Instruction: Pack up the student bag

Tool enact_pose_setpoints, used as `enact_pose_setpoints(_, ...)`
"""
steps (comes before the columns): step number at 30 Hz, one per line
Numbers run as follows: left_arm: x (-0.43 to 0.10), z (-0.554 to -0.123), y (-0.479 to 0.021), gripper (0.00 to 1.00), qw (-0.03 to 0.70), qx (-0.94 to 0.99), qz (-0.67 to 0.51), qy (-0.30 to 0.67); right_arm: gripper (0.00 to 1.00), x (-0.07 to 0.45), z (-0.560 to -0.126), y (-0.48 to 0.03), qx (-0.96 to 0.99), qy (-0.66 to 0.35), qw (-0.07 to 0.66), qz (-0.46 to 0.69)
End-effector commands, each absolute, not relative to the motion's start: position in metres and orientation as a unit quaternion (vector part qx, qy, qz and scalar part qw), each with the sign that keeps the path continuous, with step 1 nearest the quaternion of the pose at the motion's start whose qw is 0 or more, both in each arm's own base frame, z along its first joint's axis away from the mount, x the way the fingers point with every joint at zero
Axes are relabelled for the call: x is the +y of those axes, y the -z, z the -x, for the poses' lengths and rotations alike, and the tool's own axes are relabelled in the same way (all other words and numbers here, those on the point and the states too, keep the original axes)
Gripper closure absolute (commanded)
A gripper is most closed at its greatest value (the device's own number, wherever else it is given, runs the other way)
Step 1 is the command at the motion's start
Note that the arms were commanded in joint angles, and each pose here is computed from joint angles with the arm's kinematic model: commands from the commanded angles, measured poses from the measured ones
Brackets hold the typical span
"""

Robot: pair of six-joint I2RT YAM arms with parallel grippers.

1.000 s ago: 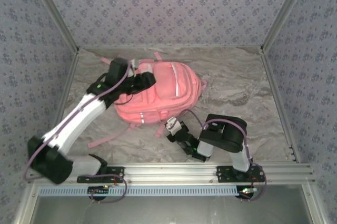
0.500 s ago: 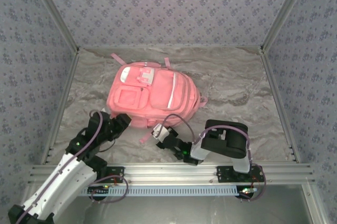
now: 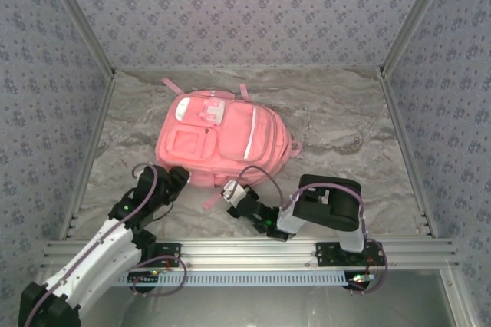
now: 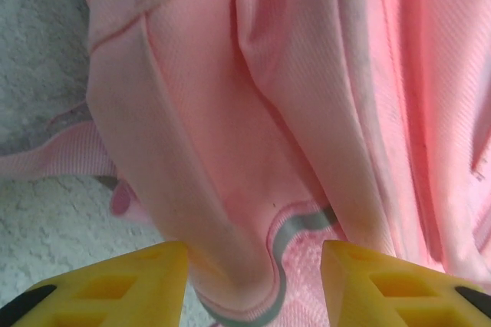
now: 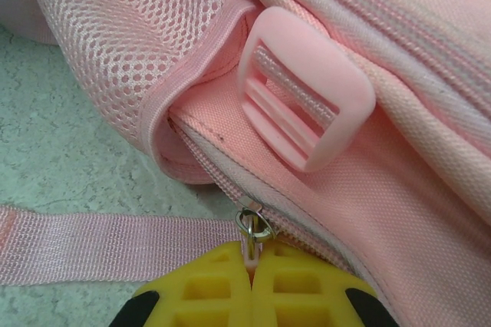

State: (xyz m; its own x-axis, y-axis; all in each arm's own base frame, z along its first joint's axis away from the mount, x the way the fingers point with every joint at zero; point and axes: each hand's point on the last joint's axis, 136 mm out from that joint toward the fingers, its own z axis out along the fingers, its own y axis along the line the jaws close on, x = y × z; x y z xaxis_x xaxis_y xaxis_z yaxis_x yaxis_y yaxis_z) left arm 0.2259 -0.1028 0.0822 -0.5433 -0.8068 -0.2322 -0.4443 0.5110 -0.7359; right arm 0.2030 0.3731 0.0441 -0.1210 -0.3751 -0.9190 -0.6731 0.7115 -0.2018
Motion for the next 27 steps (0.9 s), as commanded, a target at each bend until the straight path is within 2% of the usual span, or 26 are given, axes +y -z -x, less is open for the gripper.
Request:
enact_pose_setpoints(1,-0.097,-0.243,-0.086,0.52,0.318,0.810,0.384,0.309,1.00,0.382,-0.204,-0.062,0.735,-0.154,0.568,0.336)
enact_pose_setpoints(5,-0.087,-0.250,-0.083,0.57,0.334,0.818,0.381,0.273,1.00,0.370,-0.211,-0.055,0.749,-0.135,0.563,0.322)
enact_pose_setpoints(12,-0.071,-0.256,-0.079,0.73,0.354,0.816,0.391,0.237,1.00,0.354,-0.219,-0.049,0.771,-0.121,0.544,0.308)
enact_pose_setpoints(18,-0.067,-0.261,-0.078,0.92,0.356,0.818,0.392,0.226,1.00,0.345,-0.218,-0.042,0.783,-0.106,0.526,0.314)
enact_pose_setpoints(27,-0.062,-0.270,-0.086,0.98,0.368,0.818,0.388,0.211,1.00,0.319,-0.215,-0.029,0.810,-0.078,0.493,0.307)
